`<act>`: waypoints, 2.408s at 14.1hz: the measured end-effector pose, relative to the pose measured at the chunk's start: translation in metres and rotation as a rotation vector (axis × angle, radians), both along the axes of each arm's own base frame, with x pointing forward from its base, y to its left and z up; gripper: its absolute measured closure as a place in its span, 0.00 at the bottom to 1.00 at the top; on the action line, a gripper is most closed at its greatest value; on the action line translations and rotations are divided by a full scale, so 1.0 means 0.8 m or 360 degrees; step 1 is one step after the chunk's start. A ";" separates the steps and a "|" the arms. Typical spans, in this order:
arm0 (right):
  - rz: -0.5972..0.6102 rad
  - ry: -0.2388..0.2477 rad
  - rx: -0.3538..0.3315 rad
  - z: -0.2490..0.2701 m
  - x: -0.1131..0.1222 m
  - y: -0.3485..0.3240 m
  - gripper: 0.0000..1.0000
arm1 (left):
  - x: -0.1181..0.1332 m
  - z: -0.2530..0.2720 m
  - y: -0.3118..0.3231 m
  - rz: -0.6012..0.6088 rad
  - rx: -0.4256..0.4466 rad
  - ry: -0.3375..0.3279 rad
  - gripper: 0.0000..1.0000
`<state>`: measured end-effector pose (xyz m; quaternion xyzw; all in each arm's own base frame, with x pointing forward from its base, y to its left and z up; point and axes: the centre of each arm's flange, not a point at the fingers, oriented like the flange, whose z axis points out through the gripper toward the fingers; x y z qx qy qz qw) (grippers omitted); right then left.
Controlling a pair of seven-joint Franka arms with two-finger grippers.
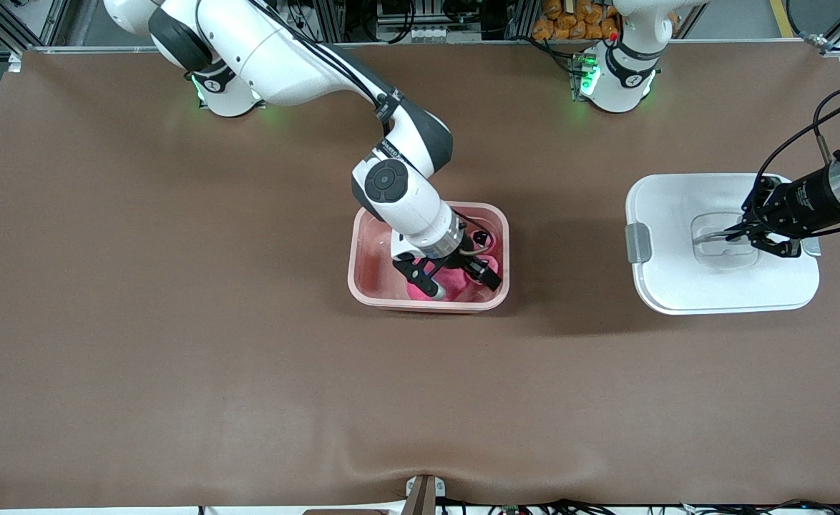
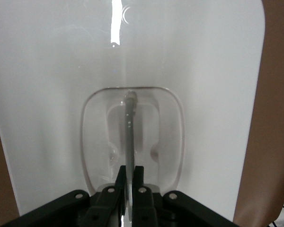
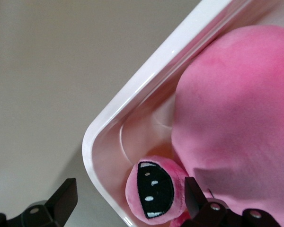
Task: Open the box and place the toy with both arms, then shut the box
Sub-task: 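Open the right gripper to release the toy inside the box, then raise the right gripper from the box while the left gripper brings the lid back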
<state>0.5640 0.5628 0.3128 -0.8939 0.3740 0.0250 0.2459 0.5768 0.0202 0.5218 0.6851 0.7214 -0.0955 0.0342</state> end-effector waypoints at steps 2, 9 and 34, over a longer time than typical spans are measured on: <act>-0.0026 0.0014 0.0007 0.000 -0.001 0.001 0.00 | 0.000 0.000 -0.001 -0.0002 0.0000 0.0003 0.93; -0.0066 0.0051 0.0019 0.010 -0.004 0.007 0.00 | 0.001 0.005 -0.002 0.0000 -0.0013 -0.0010 0.93; 0.0253 0.0238 -0.0427 0.198 0.067 -0.190 0.00 | 0.032 0.023 -0.249 -0.0007 -0.0044 -0.0010 0.93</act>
